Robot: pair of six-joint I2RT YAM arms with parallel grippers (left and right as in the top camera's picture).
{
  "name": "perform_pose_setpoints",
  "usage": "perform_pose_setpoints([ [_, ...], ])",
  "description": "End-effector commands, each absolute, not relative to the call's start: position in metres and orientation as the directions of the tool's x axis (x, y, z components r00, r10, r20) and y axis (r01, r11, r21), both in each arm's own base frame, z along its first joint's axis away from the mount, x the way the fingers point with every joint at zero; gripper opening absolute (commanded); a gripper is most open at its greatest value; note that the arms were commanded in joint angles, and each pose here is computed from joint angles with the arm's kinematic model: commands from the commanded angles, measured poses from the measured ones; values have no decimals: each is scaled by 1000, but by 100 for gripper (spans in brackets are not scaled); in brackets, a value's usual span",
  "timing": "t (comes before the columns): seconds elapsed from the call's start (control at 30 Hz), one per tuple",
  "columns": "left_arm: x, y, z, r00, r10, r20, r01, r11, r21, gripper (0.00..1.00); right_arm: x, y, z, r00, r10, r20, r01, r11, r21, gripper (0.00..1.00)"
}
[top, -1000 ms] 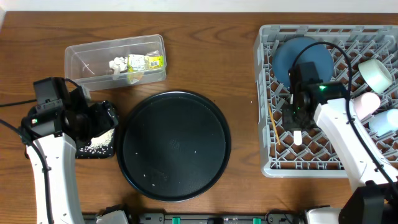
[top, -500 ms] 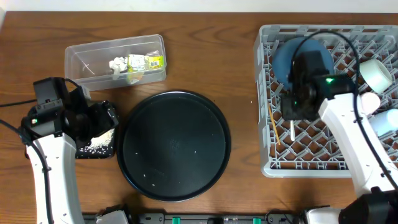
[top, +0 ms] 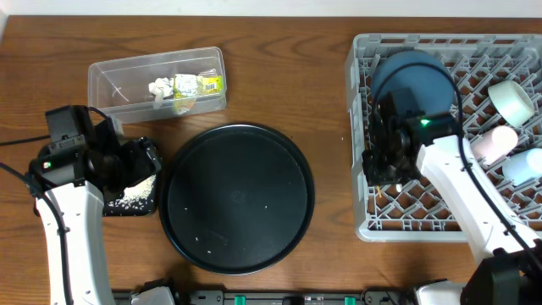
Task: Sort waste into correct bins and load items into the dishwasher rack
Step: 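Insert the white knife upright into the rack beside the chopstick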
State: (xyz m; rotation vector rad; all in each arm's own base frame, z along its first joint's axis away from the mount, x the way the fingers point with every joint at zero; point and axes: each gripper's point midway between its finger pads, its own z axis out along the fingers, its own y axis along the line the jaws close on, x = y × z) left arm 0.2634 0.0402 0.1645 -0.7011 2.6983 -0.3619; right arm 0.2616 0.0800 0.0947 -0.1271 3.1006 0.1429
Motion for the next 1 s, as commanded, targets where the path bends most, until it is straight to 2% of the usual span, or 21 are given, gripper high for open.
perform_pose_setpoints([
  [0.0,263,42,165,-821,-516,-246,-434,842,-321,84,252,80,85,-998,-61,-10,-62,994,89,24],
  [0.27,263,42,164,-821,-516,-243,-434,842,-320,84,256,75,80,-998,-60,-31,-62,996,60,21],
  [0.67,263,42,164,-821,-516,-243,-434,842,-320,84,243,71,67,-998,-59,11,-58,997,52,19],
  [0.73,263,42,164,-821,-516,-243,-434,842,-320,84,241,71,64,-999,-46,16,-45,998,51,15],
  [0.87,263,42,164,-821,-516,-243,-435,842,-320,83,241,71,64,-999,-41,18,-40,998,50,1],
  [0.97,263,42,164,-821,-516,-243,-435,842,-320,84,240,71,65,-999,-37,23,-36,998,50,1],
])
